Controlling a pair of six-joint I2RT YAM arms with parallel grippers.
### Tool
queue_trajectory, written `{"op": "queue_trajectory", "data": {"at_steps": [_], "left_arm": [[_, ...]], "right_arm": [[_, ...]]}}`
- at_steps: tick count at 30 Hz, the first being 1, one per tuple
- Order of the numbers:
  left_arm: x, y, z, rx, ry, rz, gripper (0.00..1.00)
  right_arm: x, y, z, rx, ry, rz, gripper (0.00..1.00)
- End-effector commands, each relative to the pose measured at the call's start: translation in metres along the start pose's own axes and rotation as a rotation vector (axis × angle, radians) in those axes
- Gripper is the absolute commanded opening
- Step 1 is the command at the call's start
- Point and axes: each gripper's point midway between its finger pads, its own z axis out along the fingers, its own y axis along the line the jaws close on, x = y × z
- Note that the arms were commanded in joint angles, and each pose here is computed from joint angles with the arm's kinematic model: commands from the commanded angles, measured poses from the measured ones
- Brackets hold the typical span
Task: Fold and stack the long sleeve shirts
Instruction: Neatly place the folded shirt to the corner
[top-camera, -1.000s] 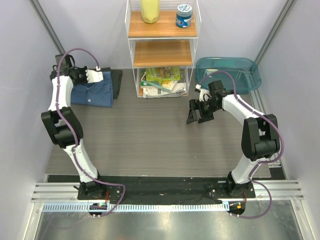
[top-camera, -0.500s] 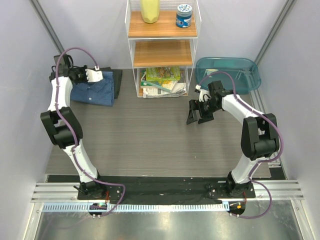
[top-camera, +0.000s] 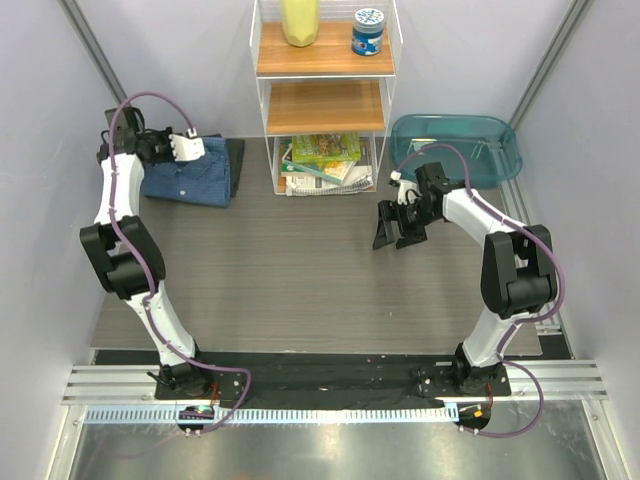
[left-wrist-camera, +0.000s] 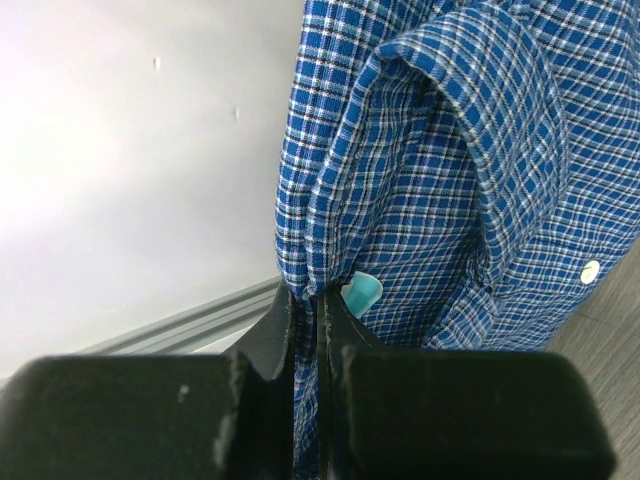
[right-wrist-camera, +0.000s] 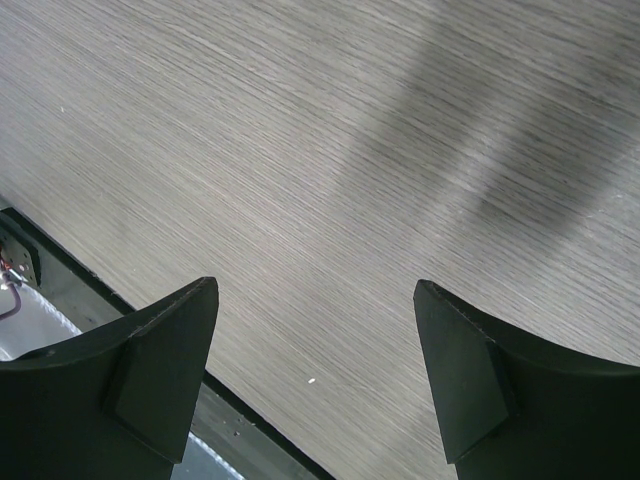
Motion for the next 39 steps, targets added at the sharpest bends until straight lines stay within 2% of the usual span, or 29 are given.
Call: {"op": "queue_trajectory", "data": {"at_steps": [1, 11, 18, 27, 39], "left_arm": [[-0.023, 0.061, -0.039, -0.199, -0.029, 0.064, 0.0], [-0.023, 0.066, -0.029, -0.239, -0.075, 0.087, 0.0], [-0.013, 0.056, -0.004, -0.222, -0.084, 0.086, 0.0], [0.009, 0.031, 0.028, -0.179, -0.063, -0.004, 0.0], [0.037, 0.04, 0.07, -0.279, -0.039, -0.14, 0.0]], "right_arm": [[-0.012, 0.001, -0.003, -0.008, -0.028, -0.007, 0.85], [-0.009, 0.001, -0.001, -0.008, -0.022, -0.003, 0.85], [-0.007, -0.001, 0.002, -0.009, -0.01, 0.004, 0.85], [-0.005, -0.005, 0.009, -0.01, 0.011, 0.017, 0.84], [0.0, -0.01, 0.018, -0.01, 0.041, 0.033, 0.84]]}}
